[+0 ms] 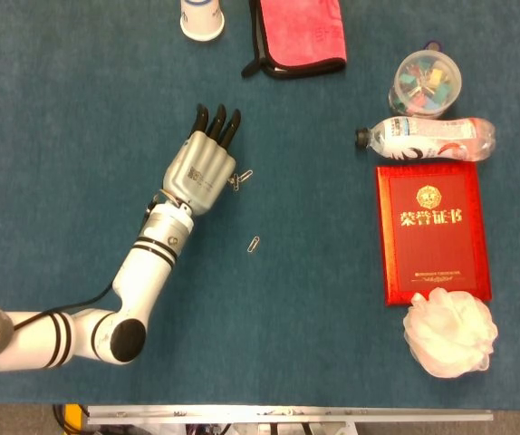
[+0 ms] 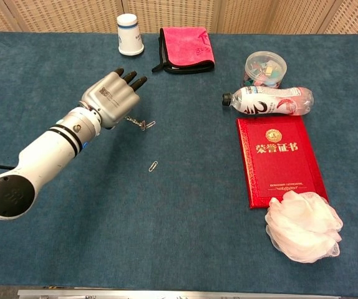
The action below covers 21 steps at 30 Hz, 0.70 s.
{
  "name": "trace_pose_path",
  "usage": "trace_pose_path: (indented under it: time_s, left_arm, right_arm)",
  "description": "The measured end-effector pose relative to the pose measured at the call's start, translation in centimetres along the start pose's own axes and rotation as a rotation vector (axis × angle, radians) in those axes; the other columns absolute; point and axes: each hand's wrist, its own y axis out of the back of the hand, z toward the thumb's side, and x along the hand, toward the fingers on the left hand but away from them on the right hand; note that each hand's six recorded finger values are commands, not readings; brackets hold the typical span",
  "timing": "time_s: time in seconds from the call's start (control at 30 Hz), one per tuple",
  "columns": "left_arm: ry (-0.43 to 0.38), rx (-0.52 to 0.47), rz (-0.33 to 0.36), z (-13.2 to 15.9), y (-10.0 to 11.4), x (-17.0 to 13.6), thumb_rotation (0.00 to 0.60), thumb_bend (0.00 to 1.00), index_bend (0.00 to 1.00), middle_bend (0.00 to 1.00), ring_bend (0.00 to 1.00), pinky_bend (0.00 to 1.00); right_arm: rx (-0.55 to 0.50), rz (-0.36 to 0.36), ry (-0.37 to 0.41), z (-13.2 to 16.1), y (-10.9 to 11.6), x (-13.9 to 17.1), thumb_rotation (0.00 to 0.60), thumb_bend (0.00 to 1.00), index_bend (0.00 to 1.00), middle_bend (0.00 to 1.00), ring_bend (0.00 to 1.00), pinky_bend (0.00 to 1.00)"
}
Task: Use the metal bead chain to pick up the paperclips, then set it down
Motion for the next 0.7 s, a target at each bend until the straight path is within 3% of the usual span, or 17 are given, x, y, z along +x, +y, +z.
trace_pose_path:
  time_s: [0.43,0.7]
  left_arm:
    - [0.005,-0.007,-0.031,0.6,-0.9,1.3,0.600,0.41,0.58,0.01,0.00,0.13]
    - [-0.006,-0.013,-0.004,1.0,0.1,1.3,0.600,0.41,0.58,0.01,0.00,0.13]
  right_arm:
    - [0.000,0.006,-0.004,-0.1,-0.1,-0.1,0.600,0.35,0.37,0.36,0.32,0.45]
    - [0.003,0.007,-0.007,-0.1,-0.2,-0.3,0.600,0.35,0.37,0.36,0.32,0.45]
